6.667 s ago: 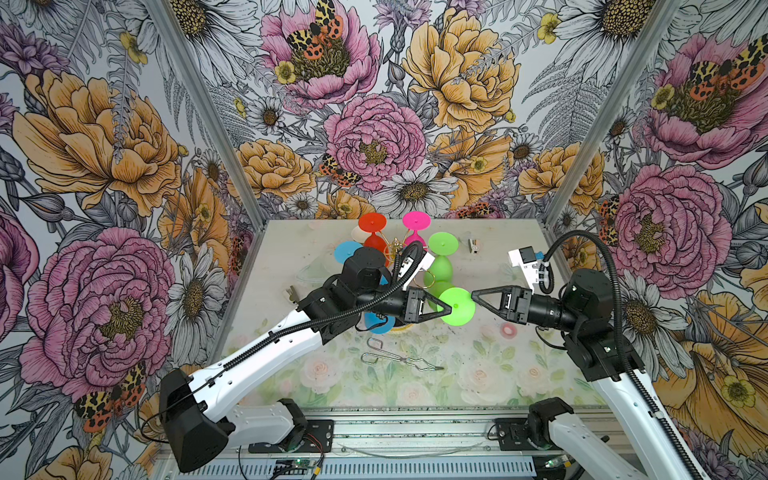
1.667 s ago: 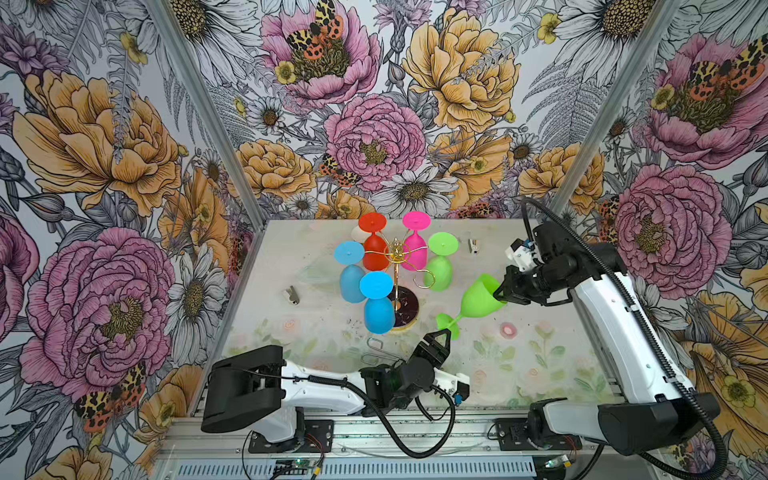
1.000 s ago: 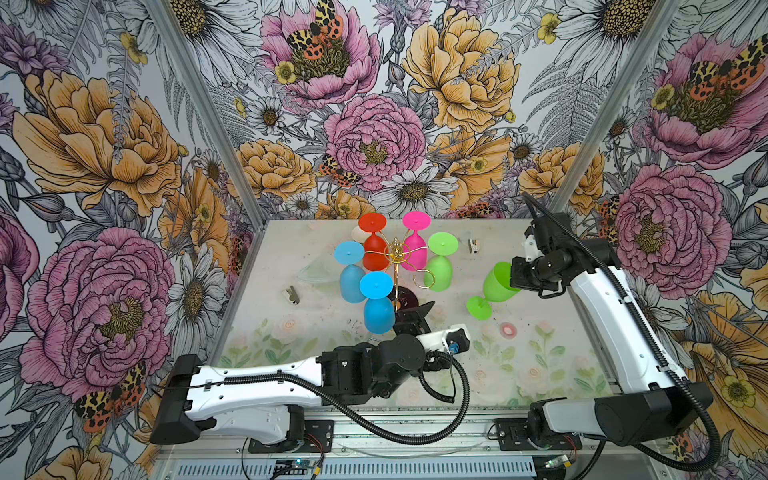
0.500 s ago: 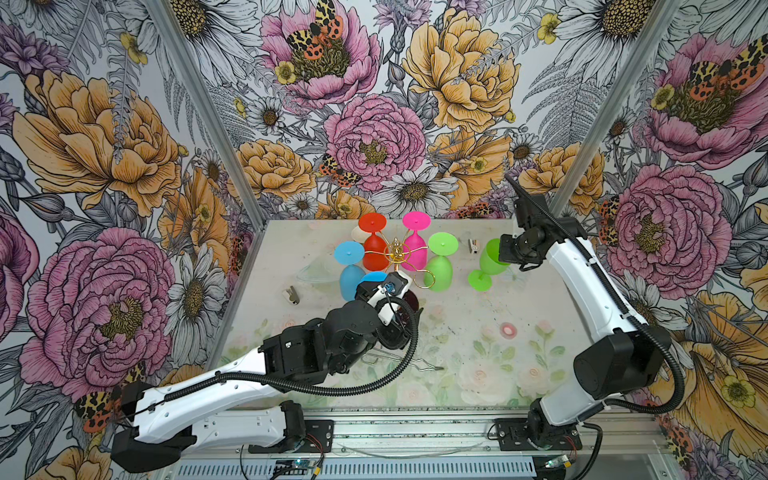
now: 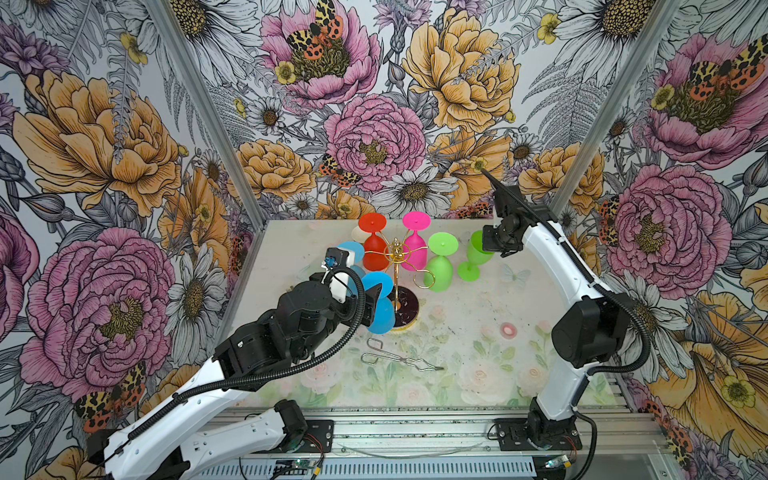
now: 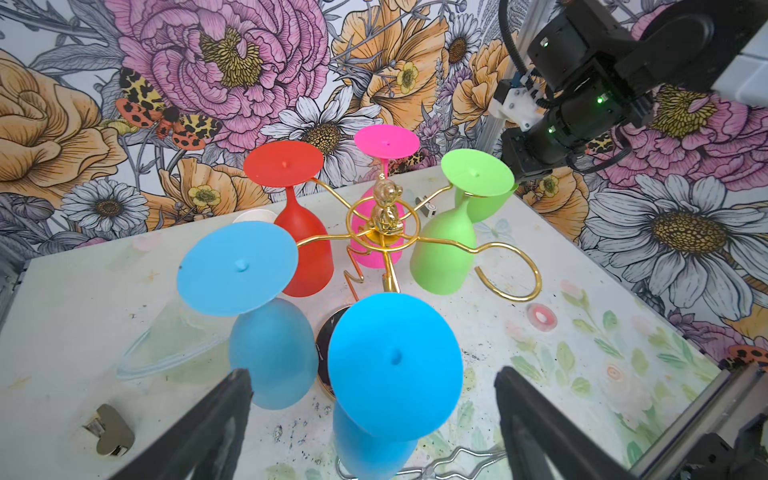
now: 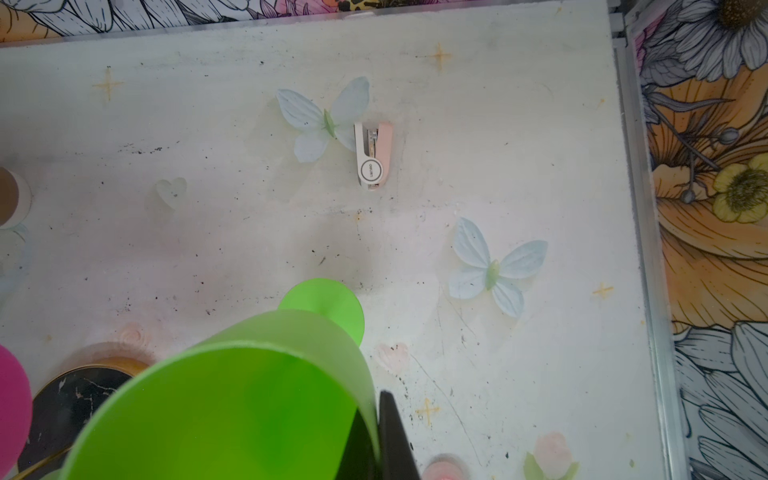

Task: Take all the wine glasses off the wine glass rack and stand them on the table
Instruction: 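Lower the green glass upright onto the table and open the right gripper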

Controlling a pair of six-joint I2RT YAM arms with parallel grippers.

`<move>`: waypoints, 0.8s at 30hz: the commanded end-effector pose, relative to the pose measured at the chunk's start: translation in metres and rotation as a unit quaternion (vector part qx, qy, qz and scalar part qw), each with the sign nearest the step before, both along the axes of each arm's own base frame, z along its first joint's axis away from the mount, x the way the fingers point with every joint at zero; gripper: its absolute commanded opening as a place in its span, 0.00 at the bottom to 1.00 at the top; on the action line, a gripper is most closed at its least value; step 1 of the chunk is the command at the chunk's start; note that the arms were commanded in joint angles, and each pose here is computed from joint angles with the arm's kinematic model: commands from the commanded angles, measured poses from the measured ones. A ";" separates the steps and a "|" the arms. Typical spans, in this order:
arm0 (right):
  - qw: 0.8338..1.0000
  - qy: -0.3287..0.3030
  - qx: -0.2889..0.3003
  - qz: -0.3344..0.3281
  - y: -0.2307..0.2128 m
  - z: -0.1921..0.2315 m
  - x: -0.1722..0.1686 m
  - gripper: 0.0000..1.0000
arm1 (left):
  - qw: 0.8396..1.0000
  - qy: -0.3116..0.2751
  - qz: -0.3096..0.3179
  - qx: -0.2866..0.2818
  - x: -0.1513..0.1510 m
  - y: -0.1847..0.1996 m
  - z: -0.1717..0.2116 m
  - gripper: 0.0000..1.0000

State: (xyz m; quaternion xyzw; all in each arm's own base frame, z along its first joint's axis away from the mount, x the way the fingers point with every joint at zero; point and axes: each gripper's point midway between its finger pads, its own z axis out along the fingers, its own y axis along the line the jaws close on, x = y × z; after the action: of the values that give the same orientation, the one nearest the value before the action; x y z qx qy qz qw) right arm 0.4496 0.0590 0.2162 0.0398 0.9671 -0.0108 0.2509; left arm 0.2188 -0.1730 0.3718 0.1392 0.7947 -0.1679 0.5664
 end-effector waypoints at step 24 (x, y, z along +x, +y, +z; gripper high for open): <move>0.998 -0.004 0.023 0.060 0.067 -0.035 0.069 0.00 | 0.985 0.062 0.149 -0.056 0.021 0.089 -0.026 0.93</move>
State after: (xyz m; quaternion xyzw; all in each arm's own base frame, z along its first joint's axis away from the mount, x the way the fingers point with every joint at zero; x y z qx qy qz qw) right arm 0.5113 0.1171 0.1763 -0.0094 0.9703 0.0183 0.2412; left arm 0.2426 -0.0807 0.3553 -0.0247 0.8215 -0.1181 0.5573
